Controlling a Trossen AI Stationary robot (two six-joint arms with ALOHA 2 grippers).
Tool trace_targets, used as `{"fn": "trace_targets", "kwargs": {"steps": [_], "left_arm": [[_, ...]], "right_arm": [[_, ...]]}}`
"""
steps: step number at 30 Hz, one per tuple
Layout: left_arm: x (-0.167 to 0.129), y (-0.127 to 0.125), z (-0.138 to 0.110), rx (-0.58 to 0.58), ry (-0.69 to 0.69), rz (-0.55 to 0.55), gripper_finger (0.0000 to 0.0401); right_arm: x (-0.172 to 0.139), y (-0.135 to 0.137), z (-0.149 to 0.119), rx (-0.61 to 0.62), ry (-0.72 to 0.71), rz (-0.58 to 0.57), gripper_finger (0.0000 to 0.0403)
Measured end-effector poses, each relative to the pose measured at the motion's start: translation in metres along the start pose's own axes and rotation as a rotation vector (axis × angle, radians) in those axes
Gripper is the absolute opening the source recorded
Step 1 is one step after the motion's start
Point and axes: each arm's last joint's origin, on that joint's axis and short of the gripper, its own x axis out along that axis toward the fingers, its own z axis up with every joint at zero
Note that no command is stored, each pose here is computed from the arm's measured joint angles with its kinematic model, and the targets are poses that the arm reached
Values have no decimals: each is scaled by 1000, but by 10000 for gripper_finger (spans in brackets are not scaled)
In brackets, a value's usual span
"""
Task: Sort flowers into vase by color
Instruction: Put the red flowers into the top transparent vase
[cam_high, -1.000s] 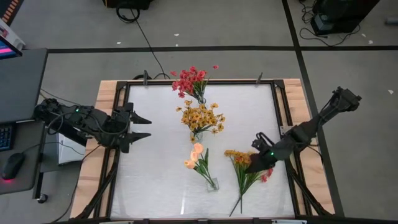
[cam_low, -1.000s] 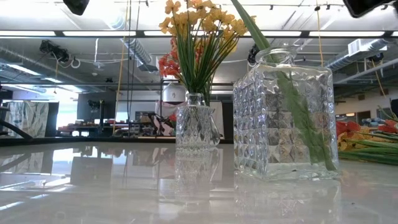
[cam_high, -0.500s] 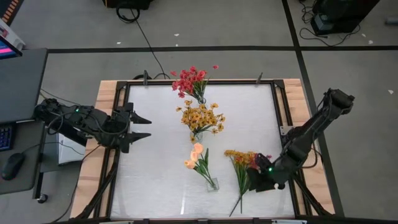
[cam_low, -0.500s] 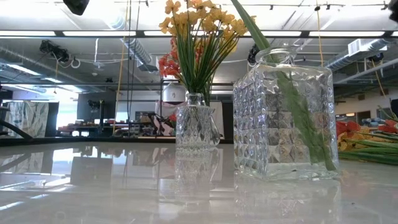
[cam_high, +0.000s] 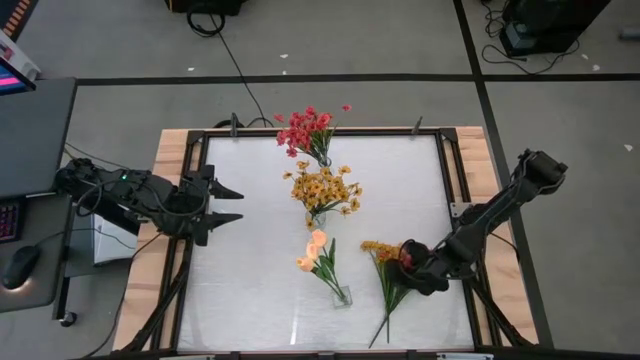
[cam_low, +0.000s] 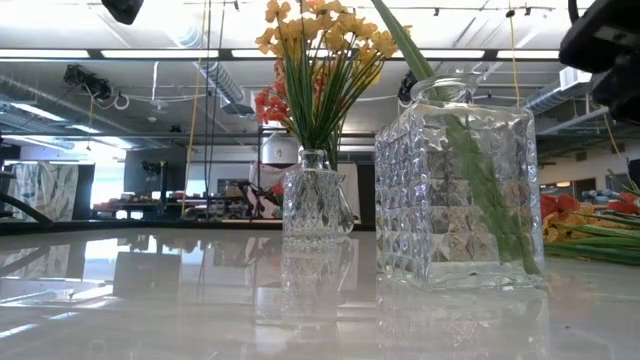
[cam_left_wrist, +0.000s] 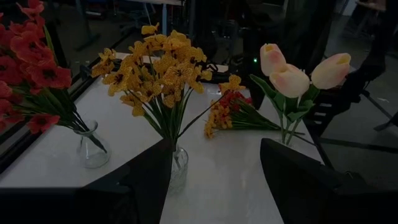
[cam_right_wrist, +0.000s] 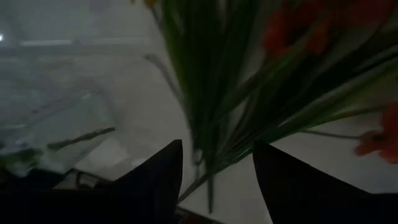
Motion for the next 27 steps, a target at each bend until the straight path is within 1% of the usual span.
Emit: {"fn": "trace_targets", "kwargs": {"steps": [5,12,20,27], "left_arm": [[0,0,0,0,-1,0,249],[0,0,0,-1,-3,-1,249],[0,0,0,-1,-4,-1,249],[0,0,1,-2,-5,-1,249]], "right_arm": [[-6,-4,4,4,-15,-45,205],[-10,-13,8,-2,-33,-151,199],[-9,-13,10,0,-51,-160,199],[-8,-16,14,7,-88,-199,198]]}}
